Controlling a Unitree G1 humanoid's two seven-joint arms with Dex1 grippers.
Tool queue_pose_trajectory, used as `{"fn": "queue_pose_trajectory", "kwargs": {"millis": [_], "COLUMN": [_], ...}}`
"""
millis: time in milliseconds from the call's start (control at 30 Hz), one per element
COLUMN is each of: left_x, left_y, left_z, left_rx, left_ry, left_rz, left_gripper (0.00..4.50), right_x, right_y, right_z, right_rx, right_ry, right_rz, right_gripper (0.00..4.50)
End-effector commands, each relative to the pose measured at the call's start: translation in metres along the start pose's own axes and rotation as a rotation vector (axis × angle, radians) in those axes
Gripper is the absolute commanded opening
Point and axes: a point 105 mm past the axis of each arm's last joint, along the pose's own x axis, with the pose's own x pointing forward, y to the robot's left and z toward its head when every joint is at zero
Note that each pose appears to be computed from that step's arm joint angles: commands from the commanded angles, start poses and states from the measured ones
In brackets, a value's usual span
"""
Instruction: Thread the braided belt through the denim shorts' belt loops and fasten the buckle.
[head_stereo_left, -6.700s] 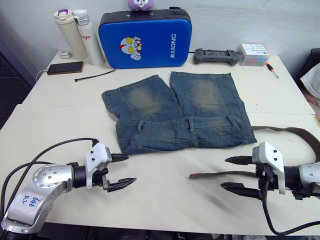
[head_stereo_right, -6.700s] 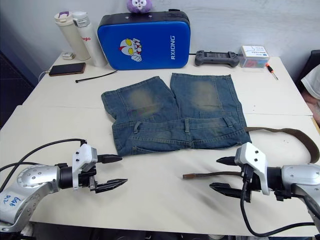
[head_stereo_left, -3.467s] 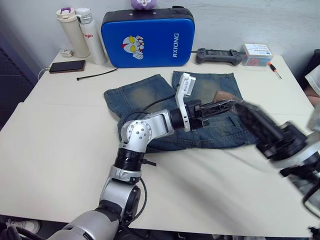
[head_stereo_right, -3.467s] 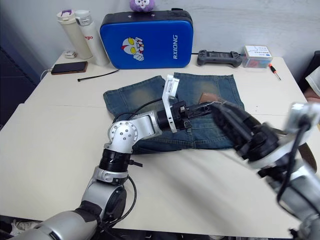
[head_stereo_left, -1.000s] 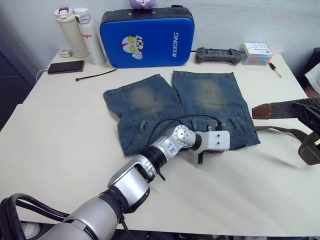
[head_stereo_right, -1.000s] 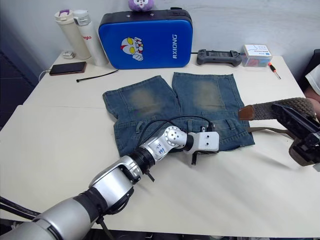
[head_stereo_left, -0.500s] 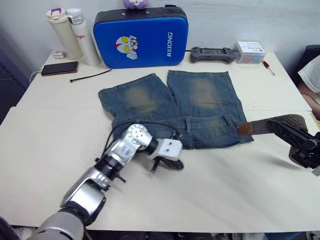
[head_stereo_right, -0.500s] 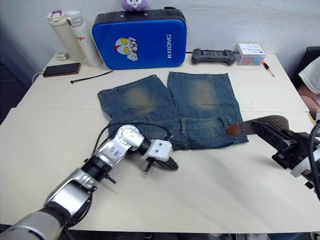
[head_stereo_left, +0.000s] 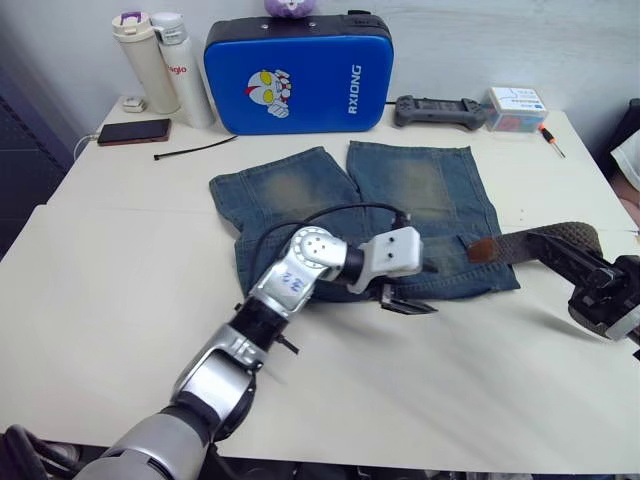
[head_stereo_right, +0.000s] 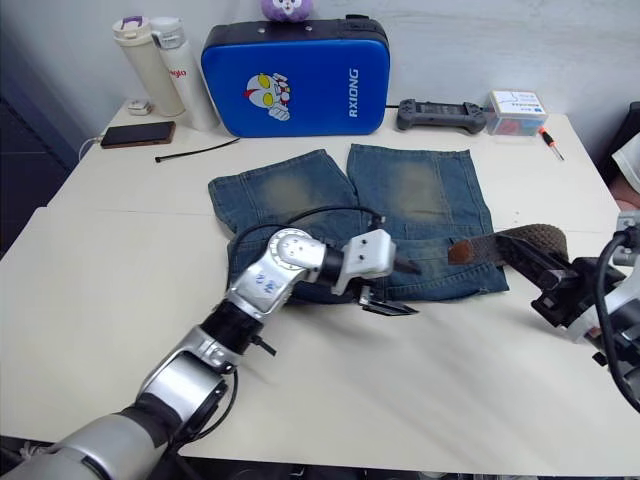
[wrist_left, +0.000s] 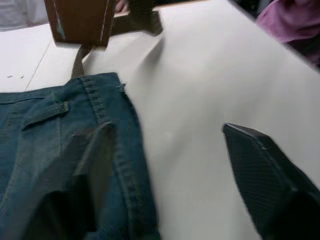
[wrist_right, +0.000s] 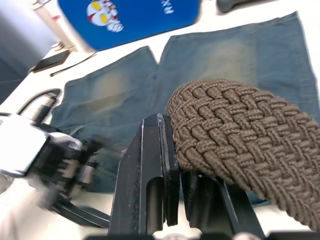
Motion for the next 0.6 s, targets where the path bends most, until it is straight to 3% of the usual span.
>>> {"fn": "queue_pose_trajectory", "kwargs": {"millis": [33, 200, 233, 300, 333, 567, 600], "left_x": [0.024, 0.053, 0.055, 0.057, 0.057, 0.044, 0.041], "left_y": [0.004, -0.005, -0.008, -0.012, -0.012, -0.009, -0.009], "left_z": [-0.001, -0.021, -0.027, -0.039, -0.042, -0.055, -0.057], "left_rx": [0.067, 0.091, 0.095, 0.127, 0.142, 0.114, 0.114], "left_ry": [0.030, 0.119, 0.147, 0.204, 0.221, 0.219, 0.223], "left_rz": [0.034, 0.041, 0.035, 0.023, 0.018, 0.029, 0.032], "left_gripper": [4.48, 4.48, 4.22, 3.66, 3.14, 0.20, 0.06], "right_x": [-0.009, -0.022, -0.024, -0.026, -0.026, -0.025, -0.025], "right_y": [-0.005, -0.010, -0.009, -0.009, -0.009, -0.008, -0.008], "right_z": [0.023, 0.034, 0.036, 0.036, 0.036, 0.033, 0.033], "right_rx": [-0.048, -0.086, -0.089, -0.092, -0.092, -0.085, -0.084], "right_ry": [-0.100, -0.131, -0.137, -0.142, -0.143, -0.134, -0.133], "right_rz": [-0.060, -0.117, -0.122, -0.128, -0.130, -0.126, -0.124], "right_gripper": [0.00, 0.00, 0.00, 0.00, 0.00, 0.00, 0.00]}}
